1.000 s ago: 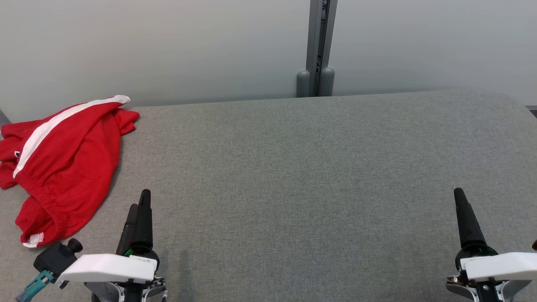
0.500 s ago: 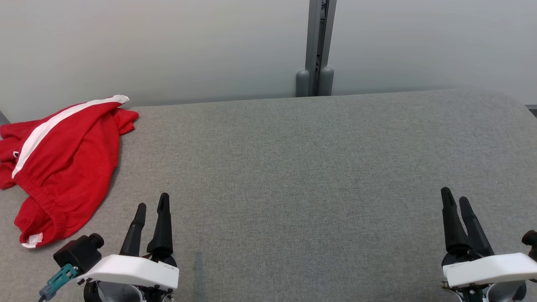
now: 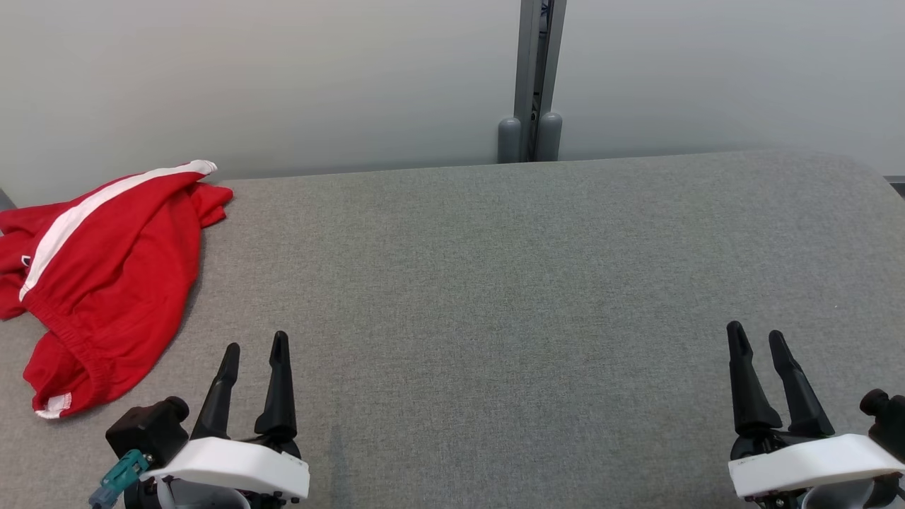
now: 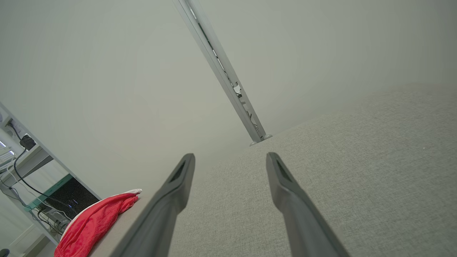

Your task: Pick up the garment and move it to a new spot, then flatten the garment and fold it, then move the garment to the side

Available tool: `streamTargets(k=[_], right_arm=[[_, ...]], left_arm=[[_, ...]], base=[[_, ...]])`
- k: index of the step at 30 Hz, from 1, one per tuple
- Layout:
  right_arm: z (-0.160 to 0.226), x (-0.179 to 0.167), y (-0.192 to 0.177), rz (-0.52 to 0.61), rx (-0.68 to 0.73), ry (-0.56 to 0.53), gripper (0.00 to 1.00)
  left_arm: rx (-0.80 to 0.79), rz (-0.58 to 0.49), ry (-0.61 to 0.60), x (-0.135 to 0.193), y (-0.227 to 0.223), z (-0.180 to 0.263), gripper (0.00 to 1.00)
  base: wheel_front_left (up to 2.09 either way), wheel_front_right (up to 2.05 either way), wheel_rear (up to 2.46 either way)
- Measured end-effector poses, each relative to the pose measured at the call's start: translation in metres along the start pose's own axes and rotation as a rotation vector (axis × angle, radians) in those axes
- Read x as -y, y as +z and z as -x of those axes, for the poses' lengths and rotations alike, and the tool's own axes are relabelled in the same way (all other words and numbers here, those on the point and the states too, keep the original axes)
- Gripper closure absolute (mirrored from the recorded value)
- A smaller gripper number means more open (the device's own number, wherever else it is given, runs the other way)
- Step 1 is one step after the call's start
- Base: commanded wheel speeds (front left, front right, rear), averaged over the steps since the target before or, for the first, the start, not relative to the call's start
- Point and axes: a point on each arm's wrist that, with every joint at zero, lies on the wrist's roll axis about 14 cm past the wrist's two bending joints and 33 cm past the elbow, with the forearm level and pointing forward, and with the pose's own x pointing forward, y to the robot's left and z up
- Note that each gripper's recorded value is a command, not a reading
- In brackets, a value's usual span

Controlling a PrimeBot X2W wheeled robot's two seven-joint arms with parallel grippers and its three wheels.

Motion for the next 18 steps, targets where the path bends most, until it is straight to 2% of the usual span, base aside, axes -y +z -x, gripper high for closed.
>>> streamTargets(k=[18], right_arm=[[0.001, -0.014, 0.002, 0.185, 0.021, 0.060, 0.00]], left_arm=[[0.023, -0.186, -0.004, 0.000, -0.002, 0.002, 0.00]], base=[[0.00, 0.00, 0.00]])
